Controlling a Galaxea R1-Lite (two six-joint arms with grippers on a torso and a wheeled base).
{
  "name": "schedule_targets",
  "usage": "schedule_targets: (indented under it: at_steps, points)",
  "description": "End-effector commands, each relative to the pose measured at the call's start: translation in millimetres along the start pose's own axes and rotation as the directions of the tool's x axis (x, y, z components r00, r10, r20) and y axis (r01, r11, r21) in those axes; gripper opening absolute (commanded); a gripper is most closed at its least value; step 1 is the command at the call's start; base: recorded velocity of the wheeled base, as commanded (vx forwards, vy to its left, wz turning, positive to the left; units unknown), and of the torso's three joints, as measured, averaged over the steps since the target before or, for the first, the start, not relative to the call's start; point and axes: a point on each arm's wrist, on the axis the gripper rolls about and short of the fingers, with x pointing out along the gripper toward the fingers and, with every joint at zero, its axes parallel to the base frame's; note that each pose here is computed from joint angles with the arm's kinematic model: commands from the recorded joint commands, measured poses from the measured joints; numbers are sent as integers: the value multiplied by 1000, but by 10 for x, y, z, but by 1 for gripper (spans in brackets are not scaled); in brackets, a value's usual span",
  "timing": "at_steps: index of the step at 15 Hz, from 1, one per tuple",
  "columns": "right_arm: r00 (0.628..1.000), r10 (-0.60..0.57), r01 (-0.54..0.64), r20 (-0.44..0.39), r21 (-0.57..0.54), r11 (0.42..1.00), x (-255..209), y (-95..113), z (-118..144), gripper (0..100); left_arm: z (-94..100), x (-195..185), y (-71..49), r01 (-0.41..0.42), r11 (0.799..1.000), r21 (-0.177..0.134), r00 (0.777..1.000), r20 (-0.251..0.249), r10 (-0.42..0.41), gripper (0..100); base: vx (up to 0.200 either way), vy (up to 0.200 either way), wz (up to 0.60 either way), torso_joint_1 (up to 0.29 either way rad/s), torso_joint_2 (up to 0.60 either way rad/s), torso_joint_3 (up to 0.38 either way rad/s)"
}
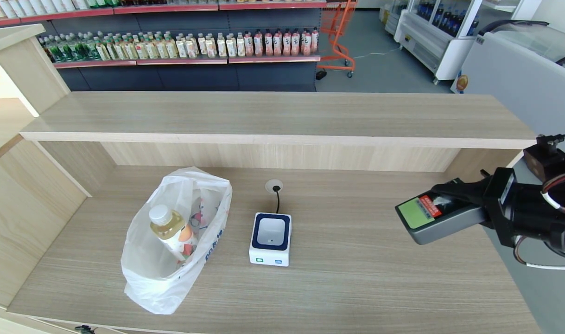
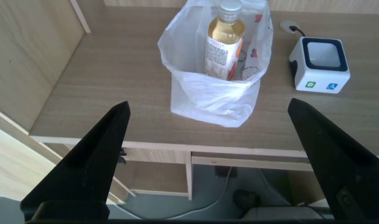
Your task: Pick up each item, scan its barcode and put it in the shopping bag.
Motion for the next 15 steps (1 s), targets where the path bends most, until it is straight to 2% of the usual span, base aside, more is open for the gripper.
schedule_targets:
  at_steps: [1, 3, 10, 15]
  points:
    - [1000, -11, 11, -8, 3, 1000, 6, -34, -23, 0, 0, 0, 0, 0, 1000, 0, 1000, 0, 0, 100, 0, 0, 0, 0, 0, 0]
    - [1000, -15, 15, -11, 4, 1000, 11, -43, -29, 0, 0, 0, 0, 0, 1000, 3, 1000, 0, 0, 100, 0, 0, 0, 0, 0, 0]
    - [1000, -18, 18, -14, 0, 1000, 19, -47, -33, 0, 0, 0, 0, 0, 1000, 0, 1000, 0, 0, 100, 0, 200, 0, 4, 4, 3]
    - [1000, -16, 16, -16, -12, 1000, 28, -42, -31, 0, 0, 0, 0, 0, 1000, 6, 1000, 0, 0, 100, 0, 0, 0, 0, 0, 0]
